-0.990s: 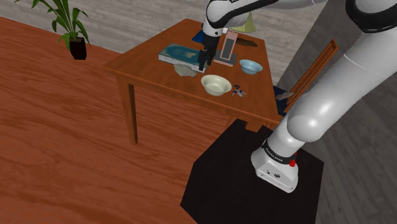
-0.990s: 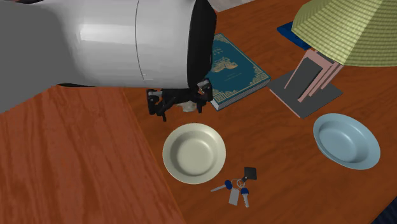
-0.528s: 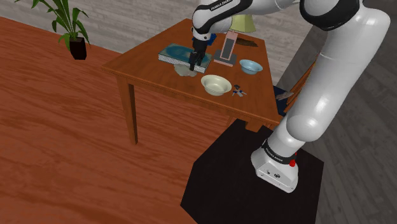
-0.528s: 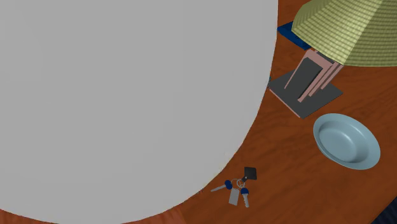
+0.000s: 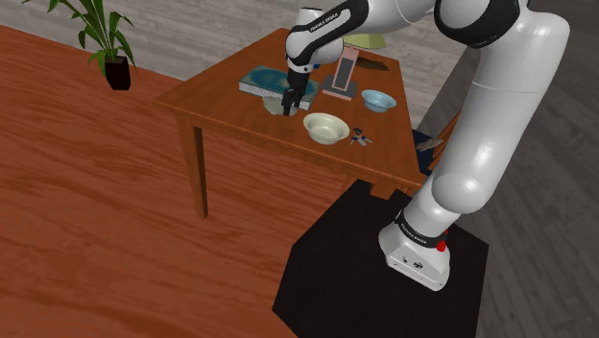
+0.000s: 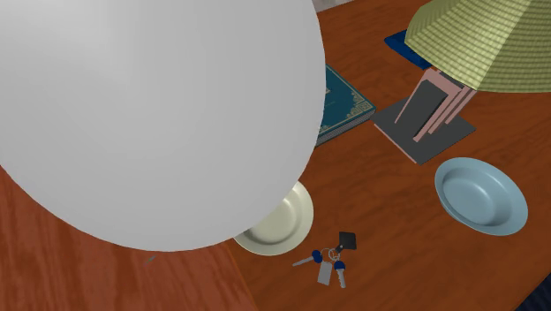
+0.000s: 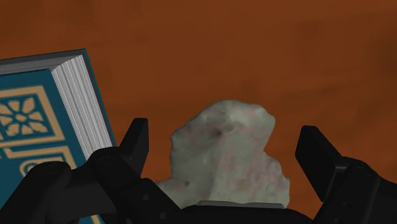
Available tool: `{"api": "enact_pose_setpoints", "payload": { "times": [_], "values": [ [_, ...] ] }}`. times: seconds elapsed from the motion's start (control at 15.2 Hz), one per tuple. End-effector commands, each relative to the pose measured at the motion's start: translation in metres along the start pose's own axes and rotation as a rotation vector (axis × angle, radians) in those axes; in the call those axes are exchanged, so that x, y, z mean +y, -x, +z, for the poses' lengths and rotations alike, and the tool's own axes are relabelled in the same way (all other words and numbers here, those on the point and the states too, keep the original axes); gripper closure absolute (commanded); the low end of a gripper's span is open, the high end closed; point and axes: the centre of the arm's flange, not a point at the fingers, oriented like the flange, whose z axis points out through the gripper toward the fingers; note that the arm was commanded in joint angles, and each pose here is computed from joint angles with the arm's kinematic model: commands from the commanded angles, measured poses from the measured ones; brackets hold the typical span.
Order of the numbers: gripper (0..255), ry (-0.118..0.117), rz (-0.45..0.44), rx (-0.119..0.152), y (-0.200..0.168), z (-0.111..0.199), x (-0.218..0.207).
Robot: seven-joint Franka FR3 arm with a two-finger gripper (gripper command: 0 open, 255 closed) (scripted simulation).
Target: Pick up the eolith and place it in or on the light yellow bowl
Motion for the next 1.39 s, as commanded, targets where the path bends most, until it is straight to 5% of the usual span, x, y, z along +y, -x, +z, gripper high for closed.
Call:
{"api": "enact_pose_setpoints", "payload": {
  "times": [0.0,0.46,0.53,1.32],
  "values": [
    [0,0.0,0.0,0.0,-0.001,0.004,0.001],
    [0,0.0,0.0,0.0,-0.001,0.004,0.001],
    [255,0.0,0.0,0.0,-0.001,0.004,0.001],
    [255,0.0,0.0,0.0,-0.001,-0.012,0.0]
  ]
}}
